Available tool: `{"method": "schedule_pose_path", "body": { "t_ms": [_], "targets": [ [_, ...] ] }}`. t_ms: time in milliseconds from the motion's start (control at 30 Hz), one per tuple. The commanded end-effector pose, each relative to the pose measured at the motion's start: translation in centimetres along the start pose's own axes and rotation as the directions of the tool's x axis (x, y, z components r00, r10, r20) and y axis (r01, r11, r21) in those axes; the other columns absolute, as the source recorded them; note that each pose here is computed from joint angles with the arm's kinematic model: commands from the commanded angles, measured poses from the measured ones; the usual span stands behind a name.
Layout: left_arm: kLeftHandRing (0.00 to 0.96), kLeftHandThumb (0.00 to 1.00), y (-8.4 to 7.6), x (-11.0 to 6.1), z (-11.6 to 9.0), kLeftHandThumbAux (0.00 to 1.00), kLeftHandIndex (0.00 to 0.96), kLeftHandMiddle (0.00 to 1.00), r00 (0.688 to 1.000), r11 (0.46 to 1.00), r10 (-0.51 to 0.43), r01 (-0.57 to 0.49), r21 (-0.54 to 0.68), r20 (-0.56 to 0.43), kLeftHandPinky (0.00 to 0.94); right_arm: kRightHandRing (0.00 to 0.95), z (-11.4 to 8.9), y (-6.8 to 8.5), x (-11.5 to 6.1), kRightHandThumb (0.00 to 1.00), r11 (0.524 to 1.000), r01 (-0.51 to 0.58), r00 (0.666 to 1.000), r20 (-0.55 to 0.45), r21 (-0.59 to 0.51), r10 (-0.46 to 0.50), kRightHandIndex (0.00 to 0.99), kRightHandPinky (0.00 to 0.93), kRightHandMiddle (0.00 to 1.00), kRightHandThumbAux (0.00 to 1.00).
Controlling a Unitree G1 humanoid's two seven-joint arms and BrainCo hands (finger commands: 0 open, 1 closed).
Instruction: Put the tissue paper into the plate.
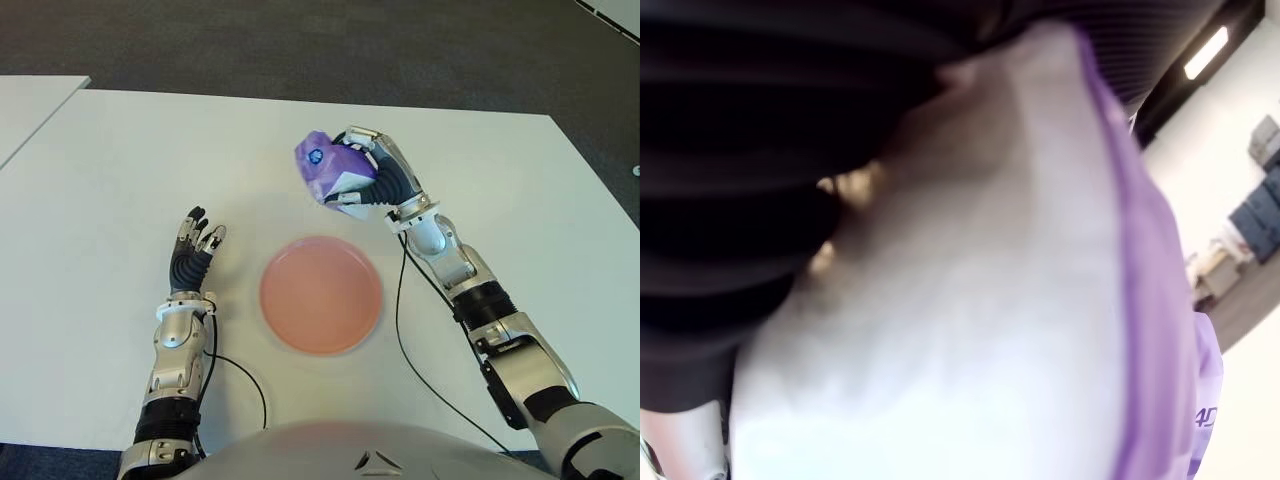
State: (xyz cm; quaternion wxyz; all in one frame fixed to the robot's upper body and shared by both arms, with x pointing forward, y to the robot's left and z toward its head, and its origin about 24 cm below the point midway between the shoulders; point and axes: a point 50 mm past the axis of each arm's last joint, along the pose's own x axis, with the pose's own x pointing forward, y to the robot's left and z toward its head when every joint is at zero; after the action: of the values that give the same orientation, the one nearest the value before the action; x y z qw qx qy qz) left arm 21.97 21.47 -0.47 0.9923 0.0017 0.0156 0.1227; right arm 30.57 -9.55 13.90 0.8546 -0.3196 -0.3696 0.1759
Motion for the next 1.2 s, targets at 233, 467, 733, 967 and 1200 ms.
{"method": "schedule_pose_path", "body": {
  "t_ms": [233,467,733,967,1200],
  "targets": [
    [0.0,0.0,-0.3,-0.7,-1.6,0.546,0.0,0.0,0.995,1.0,-0.019,0.018,-0.008,-0.103,0.0,0.834,4.2,1.2,-1.7,0.716,0.949,-0.218,0.974,0.11,0.227,0.197,0.44,0.824,0.838,0.714],
    [0.0,0.0,-0.5,-0.7,-1.6,0.544,0.0,0.0,0.995,1.0,-0.023,0.023,-0.005,-0.1,0.0,0.83,5.8,2.9,-3.2,0.716,0.918,-0.34,0.934,0.185,0.203,0.305,0.44,0.823,0.834,0.714],
    [0.0,0.0,-0.5,-0.7,-1.6,0.543,0.0,0.0,0.995,1.0,-0.027,0.027,-0.004,-0.099,0.0,0.83,5.3,4.0,-3.8,0.714,0.897,-0.409,0.904,0.211,0.169,0.372,0.44,0.83,0.839,0.715],
    [0.0,0.0,-0.6,-0.7,-1.7,0.548,0.0,0.0,0.995,1.0,-0.029,0.028,-0.008,-0.098,0.0,0.83,5.1,4.5,-4.3,0.713,0.874,-0.463,0.879,0.201,0.15,0.431,0.44,0.829,0.84,0.715],
    [0.0,0.0,-0.5,-0.7,-1.7,0.554,0.0,0.0,0.995,0.999,-0.031,0.03,-0.014,-0.098,0.0,0.826,4.2,5.7,-4.9,0.711,0.857,-0.5,0.863,0.153,0.124,0.482,0.441,0.825,0.834,0.715]
  ]
}}
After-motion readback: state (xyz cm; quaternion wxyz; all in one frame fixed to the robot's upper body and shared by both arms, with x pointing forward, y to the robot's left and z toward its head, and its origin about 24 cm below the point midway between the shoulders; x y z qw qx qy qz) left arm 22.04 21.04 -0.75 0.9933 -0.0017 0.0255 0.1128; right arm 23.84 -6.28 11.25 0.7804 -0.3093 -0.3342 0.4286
